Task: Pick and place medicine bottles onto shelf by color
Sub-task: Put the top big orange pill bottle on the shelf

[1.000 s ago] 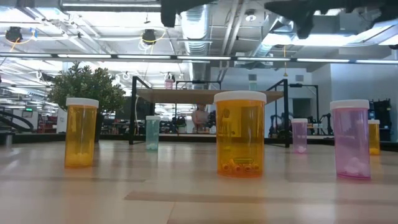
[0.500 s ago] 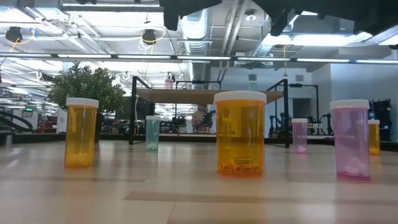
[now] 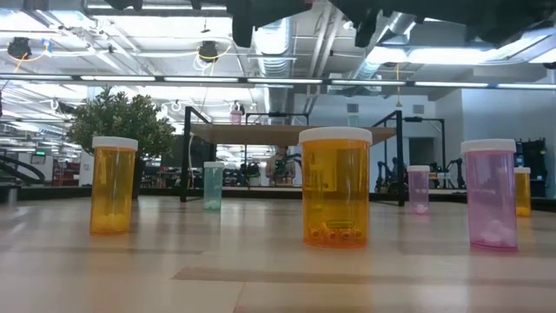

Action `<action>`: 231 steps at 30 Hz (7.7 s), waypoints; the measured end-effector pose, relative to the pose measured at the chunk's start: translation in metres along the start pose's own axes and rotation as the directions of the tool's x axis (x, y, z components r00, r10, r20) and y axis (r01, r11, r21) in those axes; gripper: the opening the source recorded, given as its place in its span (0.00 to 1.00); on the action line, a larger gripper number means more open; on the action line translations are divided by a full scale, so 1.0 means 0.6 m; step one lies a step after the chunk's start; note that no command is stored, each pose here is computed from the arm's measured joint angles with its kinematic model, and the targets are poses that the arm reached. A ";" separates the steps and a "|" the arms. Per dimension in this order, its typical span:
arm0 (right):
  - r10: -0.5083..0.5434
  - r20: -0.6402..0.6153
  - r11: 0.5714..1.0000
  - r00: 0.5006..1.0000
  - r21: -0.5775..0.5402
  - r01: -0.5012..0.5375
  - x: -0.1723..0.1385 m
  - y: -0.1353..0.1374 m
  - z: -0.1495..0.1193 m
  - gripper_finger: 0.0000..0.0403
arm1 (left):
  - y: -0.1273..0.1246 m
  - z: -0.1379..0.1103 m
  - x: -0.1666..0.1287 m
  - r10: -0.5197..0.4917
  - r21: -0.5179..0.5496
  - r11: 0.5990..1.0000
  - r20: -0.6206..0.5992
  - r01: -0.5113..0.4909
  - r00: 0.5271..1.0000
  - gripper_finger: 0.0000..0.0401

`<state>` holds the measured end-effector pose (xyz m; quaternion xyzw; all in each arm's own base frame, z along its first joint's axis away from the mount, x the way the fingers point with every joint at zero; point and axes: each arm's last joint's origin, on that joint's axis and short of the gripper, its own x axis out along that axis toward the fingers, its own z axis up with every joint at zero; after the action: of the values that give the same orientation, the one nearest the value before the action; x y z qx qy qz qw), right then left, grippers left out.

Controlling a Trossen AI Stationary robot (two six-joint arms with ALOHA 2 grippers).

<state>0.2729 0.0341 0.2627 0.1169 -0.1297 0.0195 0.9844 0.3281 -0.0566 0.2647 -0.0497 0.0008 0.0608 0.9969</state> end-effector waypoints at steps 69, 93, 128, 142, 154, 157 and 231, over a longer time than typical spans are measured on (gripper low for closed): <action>0.078 -0.344 0.995 0.936 0.084 -0.052 0.043 -0.007 0.031 0.81 | -0.009 -0.031 -0.006 -0.070 -0.031 0.997 -0.189 0.065 0.979 0.39; 0.127 -0.500 0.992 0.856 0.082 -0.099 0.107 -0.018 0.029 0.83 | -0.005 -0.030 -0.005 -0.057 -0.044 0.998 -0.188 0.050 0.980 0.39; 0.118 -0.487 0.993 0.865 0.052 -0.106 0.099 -0.036 0.054 0.51 | 0.005 -0.023 -0.008 0.002 -0.120 0.992 -0.193 -0.026 0.981 0.45; 0.055 -0.472 0.998 0.880 0.007 -0.059 0.086 -0.068 0.079 0.50 | 0.017 0.025 -0.052 0.085 -0.079 0.992 -0.193 -0.102 0.977 0.66; -0.139 -0.425 0.987 0.894 -0.131 0.091 0.018 -0.113 0.117 0.50 | -0.002 0.042 -0.074 0.113 -0.004 0.993 -0.155 -0.115 0.981 0.67; -0.217 -0.379 0.973 0.900 -0.160 0.168 -0.009 -0.134 0.107 0.50 | -0.002 0.038 -0.074 0.117 0.005 0.993 -0.172 -0.118 0.978 0.67; -0.730 -0.253 0.680 0.635 -0.359 0.639 -0.109 -0.286 0.024 0.69 | 0.000 0.032 -0.075 0.133 0.007 0.991 -0.203 -0.134 0.970 0.67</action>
<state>0.2179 -0.1365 0.2208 0.0336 0.1148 -0.3513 0.9286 0.2833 -0.0600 0.2841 -0.0587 0.1057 0.1224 0.9851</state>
